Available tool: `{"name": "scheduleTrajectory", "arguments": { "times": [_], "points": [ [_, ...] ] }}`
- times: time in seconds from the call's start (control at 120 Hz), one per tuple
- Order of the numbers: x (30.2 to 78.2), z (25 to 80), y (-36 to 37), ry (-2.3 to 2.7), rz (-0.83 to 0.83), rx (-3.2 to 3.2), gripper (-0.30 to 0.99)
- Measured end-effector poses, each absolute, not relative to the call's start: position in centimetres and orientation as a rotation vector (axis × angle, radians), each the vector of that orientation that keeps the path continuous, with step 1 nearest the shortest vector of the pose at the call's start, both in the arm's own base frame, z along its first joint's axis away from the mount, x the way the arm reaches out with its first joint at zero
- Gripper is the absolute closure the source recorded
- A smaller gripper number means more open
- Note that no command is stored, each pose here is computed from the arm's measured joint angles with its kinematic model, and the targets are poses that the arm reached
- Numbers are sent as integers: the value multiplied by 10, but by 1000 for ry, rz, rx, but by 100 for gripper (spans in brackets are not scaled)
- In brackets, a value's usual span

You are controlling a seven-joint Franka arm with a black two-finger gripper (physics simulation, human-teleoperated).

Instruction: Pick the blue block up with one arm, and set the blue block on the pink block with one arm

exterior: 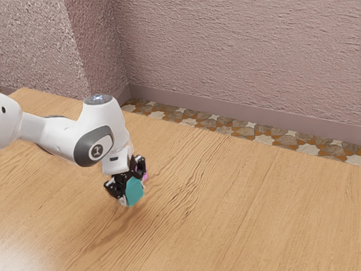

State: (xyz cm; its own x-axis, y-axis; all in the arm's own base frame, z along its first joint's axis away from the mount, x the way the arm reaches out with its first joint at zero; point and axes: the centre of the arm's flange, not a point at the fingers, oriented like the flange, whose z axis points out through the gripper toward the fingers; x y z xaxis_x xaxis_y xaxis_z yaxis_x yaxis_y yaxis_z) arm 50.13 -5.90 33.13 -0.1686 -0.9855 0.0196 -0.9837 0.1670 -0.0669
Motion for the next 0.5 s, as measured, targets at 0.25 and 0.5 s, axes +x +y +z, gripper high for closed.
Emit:
{"name": "scheduleTrajectory", "arguments": {
  "times": [0.25, 0.5],
  "points": [
    [566, 353, -18, 2342, -83, -2054, 29],
    [624, 337, 27, 2322, -30, -2040, 30]
  ]
}}
